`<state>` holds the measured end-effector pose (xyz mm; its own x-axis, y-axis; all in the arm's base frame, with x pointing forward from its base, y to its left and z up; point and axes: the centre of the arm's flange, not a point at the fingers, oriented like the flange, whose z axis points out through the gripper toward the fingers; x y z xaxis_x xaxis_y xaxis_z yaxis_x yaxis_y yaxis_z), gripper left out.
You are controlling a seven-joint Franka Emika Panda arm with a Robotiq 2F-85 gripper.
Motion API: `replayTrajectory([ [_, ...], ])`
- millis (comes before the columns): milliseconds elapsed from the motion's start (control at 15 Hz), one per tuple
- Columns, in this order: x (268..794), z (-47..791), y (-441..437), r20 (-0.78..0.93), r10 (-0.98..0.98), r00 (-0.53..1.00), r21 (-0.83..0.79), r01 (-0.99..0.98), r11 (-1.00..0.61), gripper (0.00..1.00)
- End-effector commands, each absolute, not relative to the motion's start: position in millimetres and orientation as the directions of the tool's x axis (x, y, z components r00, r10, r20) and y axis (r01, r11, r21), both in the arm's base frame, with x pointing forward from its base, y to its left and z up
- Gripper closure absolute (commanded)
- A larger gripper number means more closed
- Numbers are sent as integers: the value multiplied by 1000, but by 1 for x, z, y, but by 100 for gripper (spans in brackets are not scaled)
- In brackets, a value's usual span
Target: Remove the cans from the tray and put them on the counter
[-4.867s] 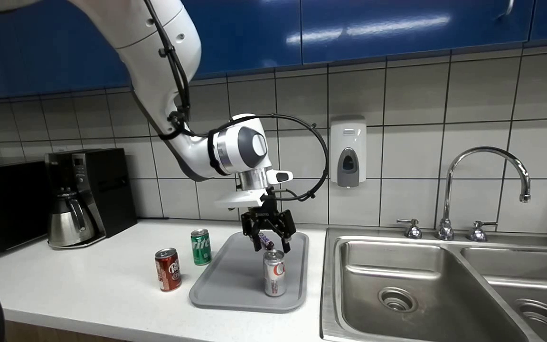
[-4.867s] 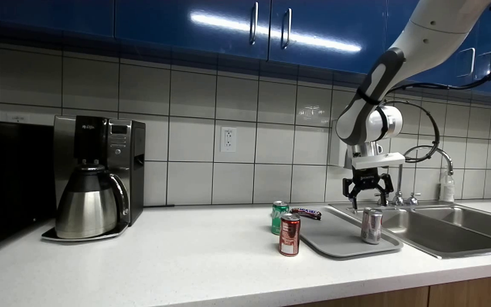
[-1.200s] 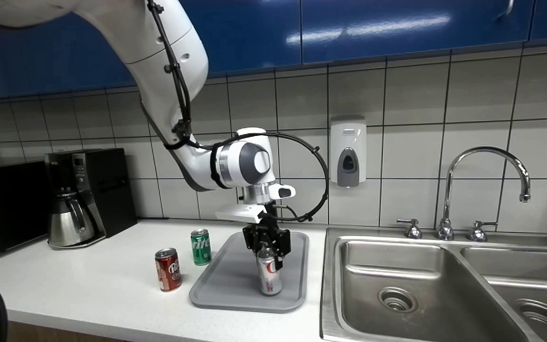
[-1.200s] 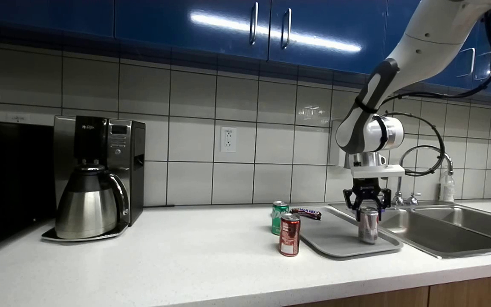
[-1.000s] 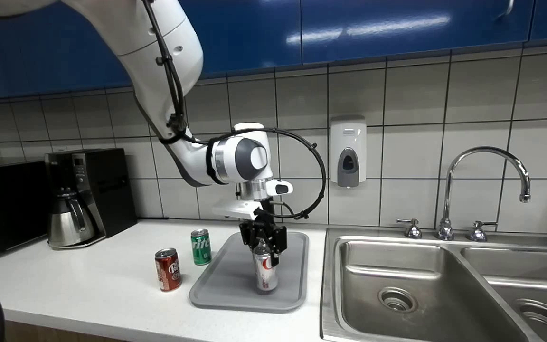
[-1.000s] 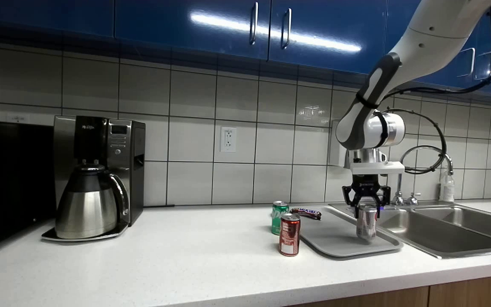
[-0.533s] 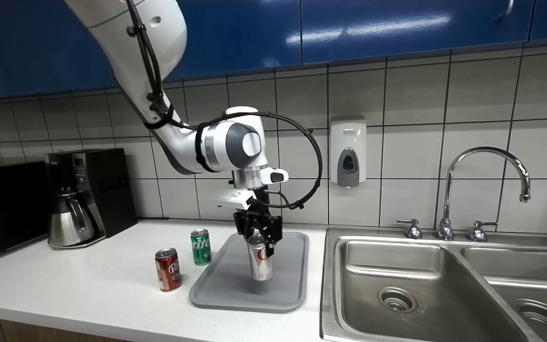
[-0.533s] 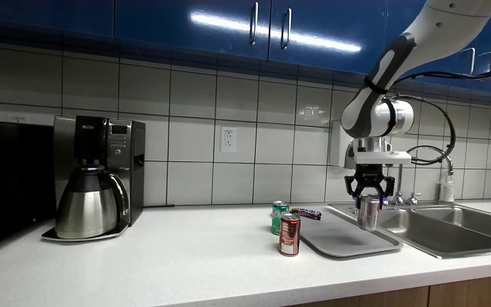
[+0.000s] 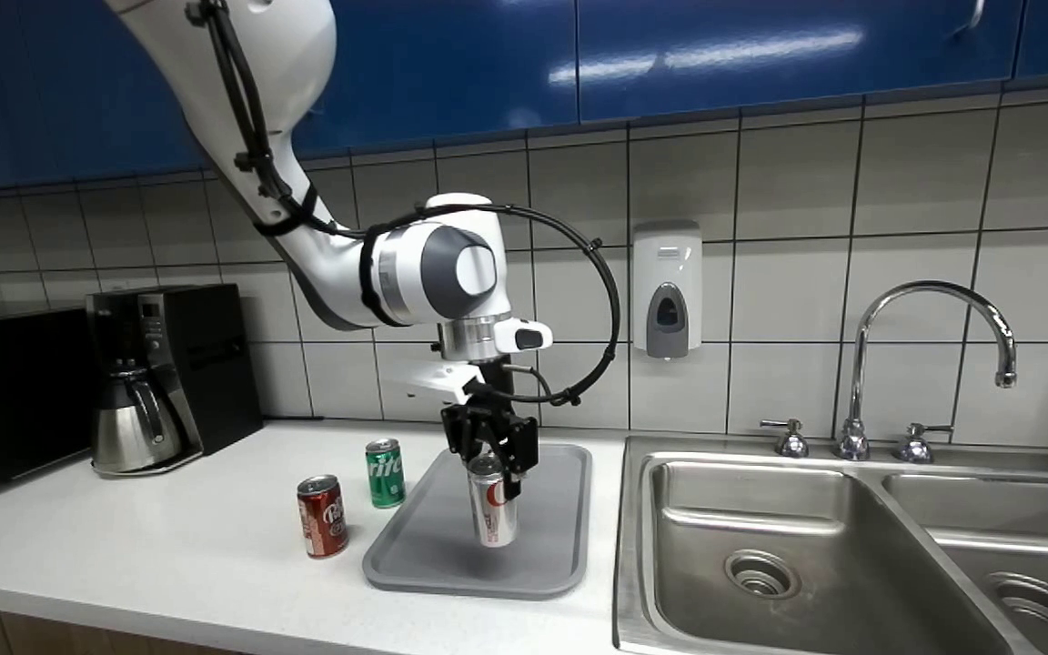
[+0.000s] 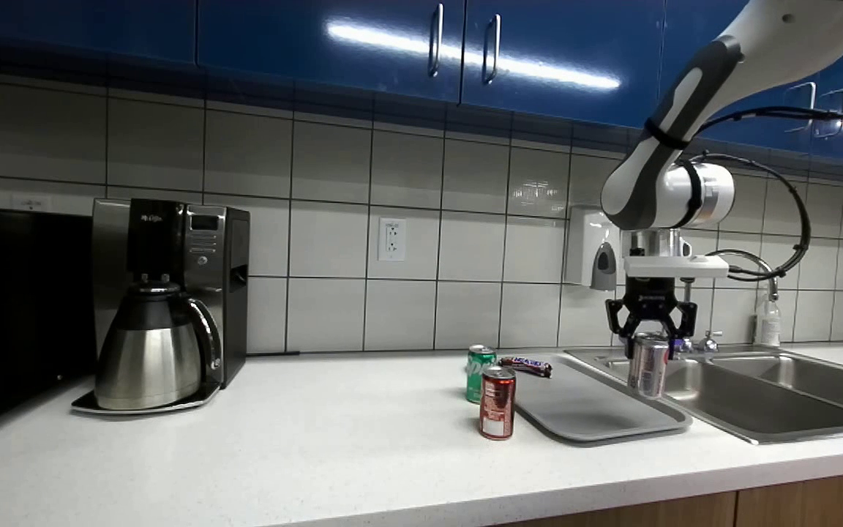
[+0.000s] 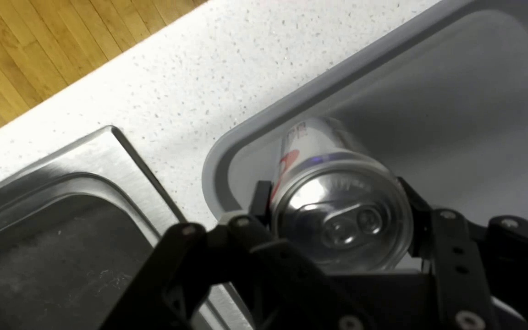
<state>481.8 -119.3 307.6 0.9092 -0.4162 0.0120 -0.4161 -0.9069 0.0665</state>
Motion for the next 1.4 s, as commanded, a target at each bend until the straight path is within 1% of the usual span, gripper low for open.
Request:
replayTrajectory([
  [0,455,318,-129,3,-416,909,64,-415,-907,61],
  [933,409,307,-150,-42,-446,894,102,-441,-892,61],
  [1333,398,296,-155,-66,-455,888,113,-447,-888,61],
])
